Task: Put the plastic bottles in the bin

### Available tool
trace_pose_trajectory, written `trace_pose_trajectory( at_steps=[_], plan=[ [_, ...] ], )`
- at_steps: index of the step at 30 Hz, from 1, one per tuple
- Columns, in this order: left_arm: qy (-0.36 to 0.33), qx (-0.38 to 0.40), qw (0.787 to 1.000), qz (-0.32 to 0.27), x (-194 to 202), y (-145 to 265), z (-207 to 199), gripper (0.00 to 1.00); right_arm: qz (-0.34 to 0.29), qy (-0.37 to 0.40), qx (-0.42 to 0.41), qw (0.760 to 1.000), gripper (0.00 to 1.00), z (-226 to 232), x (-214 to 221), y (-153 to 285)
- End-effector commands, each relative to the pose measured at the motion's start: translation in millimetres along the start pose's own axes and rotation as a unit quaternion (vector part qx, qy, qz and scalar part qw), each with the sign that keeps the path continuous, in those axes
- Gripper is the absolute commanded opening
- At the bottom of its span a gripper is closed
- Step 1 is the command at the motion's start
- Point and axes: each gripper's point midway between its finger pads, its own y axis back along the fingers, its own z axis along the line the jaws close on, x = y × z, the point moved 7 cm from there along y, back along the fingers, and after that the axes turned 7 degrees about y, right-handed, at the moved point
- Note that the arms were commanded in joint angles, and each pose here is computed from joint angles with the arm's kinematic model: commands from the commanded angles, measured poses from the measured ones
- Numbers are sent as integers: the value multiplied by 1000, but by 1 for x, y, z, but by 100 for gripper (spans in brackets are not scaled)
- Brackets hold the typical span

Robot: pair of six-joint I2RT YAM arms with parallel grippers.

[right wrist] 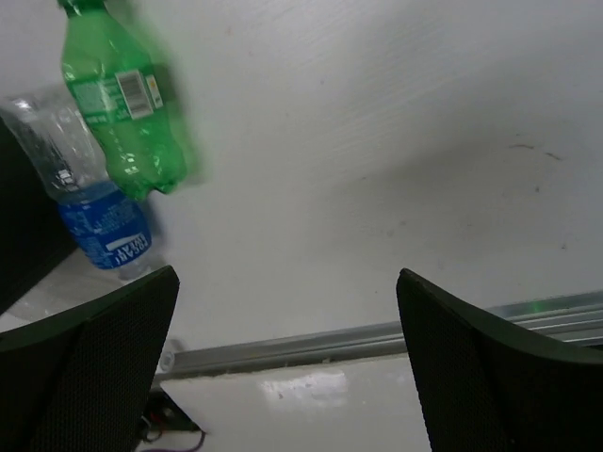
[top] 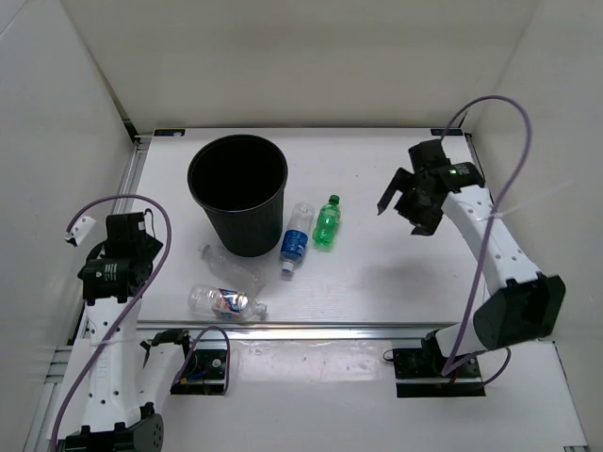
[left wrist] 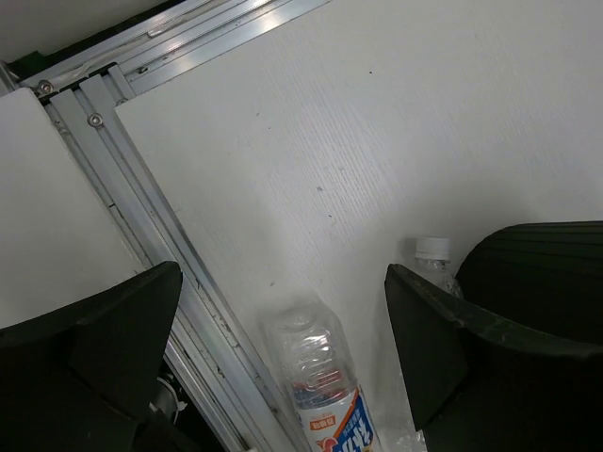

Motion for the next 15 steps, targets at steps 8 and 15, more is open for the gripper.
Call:
trace_pose_trajectory(
  at_steps=[8, 15],
  plan=[
    [-15, 18, 1000, 3, 2, 1, 0, 100, 32, 120, -198, 972, 100, 78, -7, -45],
    [-24, 37, 999, 22, 10, 1, -1, 100, 87, 166, -193, 963, 100, 112, -18, -112]
  ],
)
